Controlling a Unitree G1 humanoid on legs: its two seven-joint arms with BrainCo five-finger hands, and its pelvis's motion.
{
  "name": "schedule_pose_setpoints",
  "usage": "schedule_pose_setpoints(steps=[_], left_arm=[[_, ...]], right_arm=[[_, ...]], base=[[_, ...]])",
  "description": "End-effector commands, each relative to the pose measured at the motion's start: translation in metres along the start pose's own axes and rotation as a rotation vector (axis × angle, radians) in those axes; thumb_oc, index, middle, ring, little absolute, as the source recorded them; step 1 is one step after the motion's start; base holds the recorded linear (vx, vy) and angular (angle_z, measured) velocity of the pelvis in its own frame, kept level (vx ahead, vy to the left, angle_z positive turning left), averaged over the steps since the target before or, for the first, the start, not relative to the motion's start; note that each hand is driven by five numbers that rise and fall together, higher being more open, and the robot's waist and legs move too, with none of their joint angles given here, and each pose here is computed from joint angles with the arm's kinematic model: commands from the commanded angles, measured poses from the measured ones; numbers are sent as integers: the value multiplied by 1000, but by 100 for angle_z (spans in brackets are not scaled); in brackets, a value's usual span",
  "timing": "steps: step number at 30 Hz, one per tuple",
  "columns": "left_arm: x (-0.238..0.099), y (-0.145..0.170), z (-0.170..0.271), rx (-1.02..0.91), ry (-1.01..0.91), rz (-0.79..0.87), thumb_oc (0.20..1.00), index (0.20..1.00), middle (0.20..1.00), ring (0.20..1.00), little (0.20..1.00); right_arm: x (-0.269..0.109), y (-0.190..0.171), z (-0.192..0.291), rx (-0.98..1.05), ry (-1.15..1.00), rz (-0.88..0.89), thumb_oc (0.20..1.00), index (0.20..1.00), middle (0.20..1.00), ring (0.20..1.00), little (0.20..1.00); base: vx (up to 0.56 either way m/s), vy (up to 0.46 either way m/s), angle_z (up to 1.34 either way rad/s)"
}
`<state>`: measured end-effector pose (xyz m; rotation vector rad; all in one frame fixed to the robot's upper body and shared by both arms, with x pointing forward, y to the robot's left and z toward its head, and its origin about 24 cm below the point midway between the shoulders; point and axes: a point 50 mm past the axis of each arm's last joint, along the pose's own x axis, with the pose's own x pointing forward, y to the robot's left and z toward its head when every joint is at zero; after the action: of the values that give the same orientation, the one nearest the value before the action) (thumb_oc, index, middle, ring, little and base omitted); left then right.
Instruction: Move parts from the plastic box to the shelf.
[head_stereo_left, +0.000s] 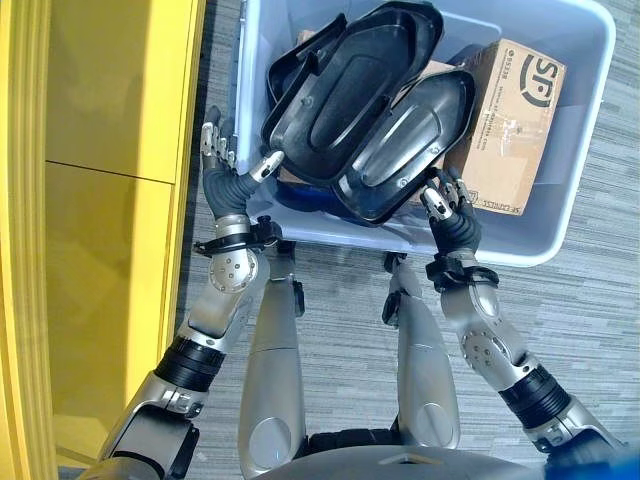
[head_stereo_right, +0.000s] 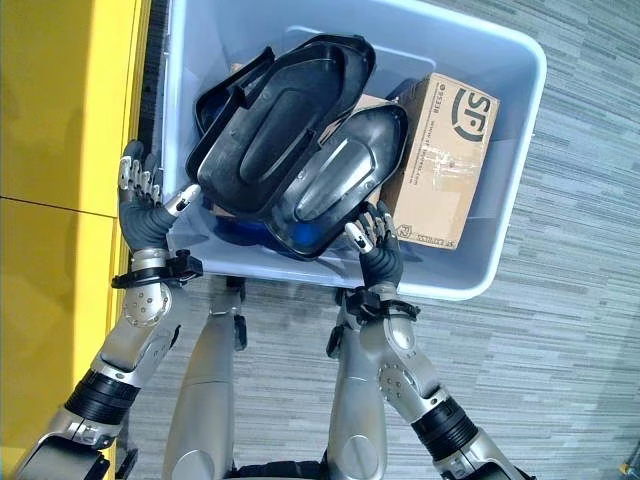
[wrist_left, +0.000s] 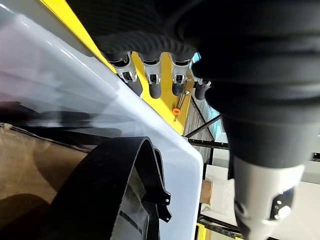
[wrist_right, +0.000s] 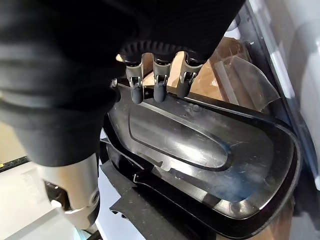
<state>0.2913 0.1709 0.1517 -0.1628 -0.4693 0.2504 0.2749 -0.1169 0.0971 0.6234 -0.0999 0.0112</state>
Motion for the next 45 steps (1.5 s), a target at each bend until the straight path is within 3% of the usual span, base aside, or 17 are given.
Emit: schedule_pose_setpoints(steps=[1,26,45], left_arm=[[-12,-18,-17,-41,107,-74,1000,1000,1000,1000,1000],[-15,-23,-18,-69,114,-60,1000,1000,1000,1000,1000],[-9,-19,-16,-76,94,-30,1000,1000,1000,1000,1000]], right_arm=[[4,4,12,42,-58,2,1000,1000,1000,1000,1000],[5,-12,-3,16,-74,-220,1000,1000,1000,1000,1000],[39,-2,5,-148,-158,-310,1000,1000,1000,1000,1000]], base=[[0,0,0],[6,0,0],[-8,4,2]])
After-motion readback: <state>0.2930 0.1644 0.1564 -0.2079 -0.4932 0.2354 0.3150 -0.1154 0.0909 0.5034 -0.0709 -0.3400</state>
